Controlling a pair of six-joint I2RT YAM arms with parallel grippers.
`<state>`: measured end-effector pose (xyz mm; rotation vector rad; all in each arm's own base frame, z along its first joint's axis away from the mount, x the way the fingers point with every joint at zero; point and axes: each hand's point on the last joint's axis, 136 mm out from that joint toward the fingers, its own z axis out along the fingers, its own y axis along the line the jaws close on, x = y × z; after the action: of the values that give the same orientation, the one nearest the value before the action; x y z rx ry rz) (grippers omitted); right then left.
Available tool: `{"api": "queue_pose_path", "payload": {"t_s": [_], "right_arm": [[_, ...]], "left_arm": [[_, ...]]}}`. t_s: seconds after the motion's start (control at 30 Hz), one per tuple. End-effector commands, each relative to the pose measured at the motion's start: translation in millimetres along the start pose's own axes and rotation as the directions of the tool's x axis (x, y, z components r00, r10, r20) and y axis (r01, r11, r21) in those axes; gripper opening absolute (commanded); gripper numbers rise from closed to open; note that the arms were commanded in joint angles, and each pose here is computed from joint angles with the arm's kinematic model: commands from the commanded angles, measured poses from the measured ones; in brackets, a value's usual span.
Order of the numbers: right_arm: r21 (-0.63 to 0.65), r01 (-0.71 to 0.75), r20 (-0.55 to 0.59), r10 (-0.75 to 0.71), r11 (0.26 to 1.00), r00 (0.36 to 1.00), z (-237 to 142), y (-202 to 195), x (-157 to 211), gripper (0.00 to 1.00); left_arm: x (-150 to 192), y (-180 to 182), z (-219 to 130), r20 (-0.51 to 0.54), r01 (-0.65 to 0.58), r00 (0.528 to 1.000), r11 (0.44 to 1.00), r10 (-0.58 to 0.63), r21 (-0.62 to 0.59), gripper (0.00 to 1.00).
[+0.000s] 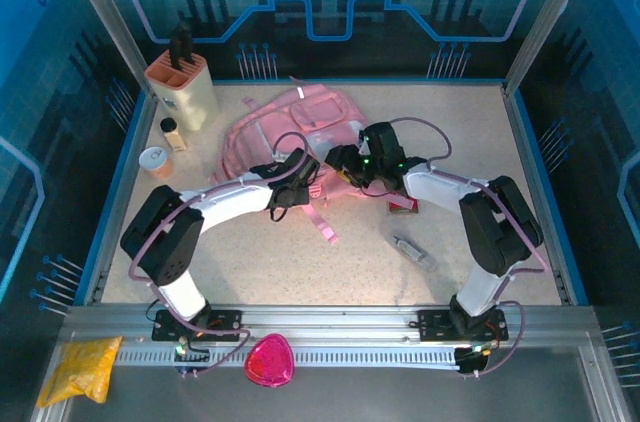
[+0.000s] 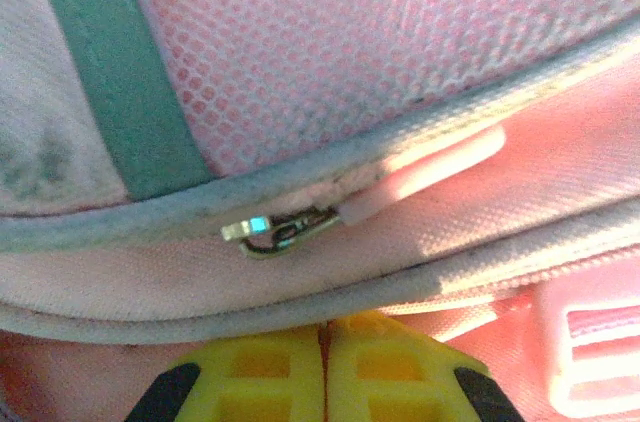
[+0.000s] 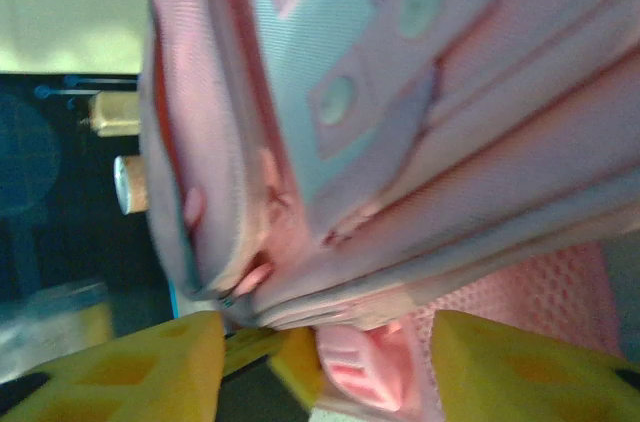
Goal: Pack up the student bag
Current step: Unzip the student bag at the center of the table.
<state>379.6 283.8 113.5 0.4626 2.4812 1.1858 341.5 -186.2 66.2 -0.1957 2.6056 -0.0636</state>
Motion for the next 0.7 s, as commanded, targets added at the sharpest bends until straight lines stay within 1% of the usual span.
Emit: {"api": "queue_pose_path", "payload": {"t_s": [0.0, 0.1, 0.13, 0.17, 0.23, 0.27, 0.37, 0.43, 0.47, 0.6, 0.67], "right_arm": [[0.076, -0.027, 0.022, 0.025, 0.997, 0.999, 9.8, -11.2, 1.0, 0.63], [0.107, -0.041, 0.034, 0.038, 0.993, 0.999, 15.0, -13.4, 1.8, 0.67], [0.113, -0.040, 0.039, 0.036, 0.993, 0.999, 17.7, -13.4, 0.9, 0.66], [0.121, -0.037, 0.048, 0.031, 0.992, 0.998, 20.7, -13.9, -2.1, 0.63], [0.134, -0.042, 0.064, 0.033, 0.990, 0.997, 25.5, -18.0, -11.0, 0.51], [0.128, -0.040, 0.072, 0.031, 0.991, 0.997, 26.3, -18.1, -17.0, 0.43], [0.144, -0.016, 0.079, 0.004, 0.989, 0.997, 24.5, -20.3, -27.7, 0.17], [0.143, 0.005, 0.069, -0.015, 0.990, 0.997, 21.0, -18.0, -30.7, 0.03], [0.140, 0.016, 0.068, -0.026, 0.990, 0.997, 18.3, -16.4, -32.0, 0.00], [0.161, 0.063, 0.094, -0.079, 0.985, 0.992, 0.0, -16.5, -43.1, 0.00], [0.136, 0.072, 0.106, -0.086, 0.988, 0.991, -7.2, -12.5, -51.6, 0.00]], "left_arm": [[-18.6, -12.4, -21.5, 0.051, -0.015, 0.999, 0.997, 0.011, 0.077, 0.00], [-20.5, -14.2, -26.6, 0.051, -0.020, 0.999, 0.996, 0.015, 0.088, 0.00], [-20.4, -15.9, -28.4, 0.047, -0.023, 0.999, 0.995, 0.018, 0.095, 0.00], [-21.1, -16.9, -30.2, 0.046, -0.025, 0.999, 0.995, 0.021, 0.101, 0.00], [-20.3, -21.4, -33.9, 0.041, -0.043, 0.998, 0.992, 0.039, 0.122, 0.00], [-20.0, -19.4, -35.9, 0.038, -0.050, 0.998, 0.992, 0.046, 0.114, 0.00], [-20.1, -1.0, -39.7, 0.050, -0.087, 0.995, 0.995, 0.085, 0.038, 0.00], [-21.1, 15.7, -39.5, 0.054, -0.112, 0.992, 0.994, 0.113, -0.017, 0.00], [-20.3, 23.4, -38.3, 0.047, -0.120, 0.991, 0.992, 0.121, -0.030, 0.00], [-20.0, 52.2, -34.1, 0.033, -0.142, 0.989, 0.988, 0.145, -0.066, 0.00], [-19.3, 66.4, -31.1, 0.024, -0.138, 0.990, 0.987, 0.141, -0.083, 0.00]]}}
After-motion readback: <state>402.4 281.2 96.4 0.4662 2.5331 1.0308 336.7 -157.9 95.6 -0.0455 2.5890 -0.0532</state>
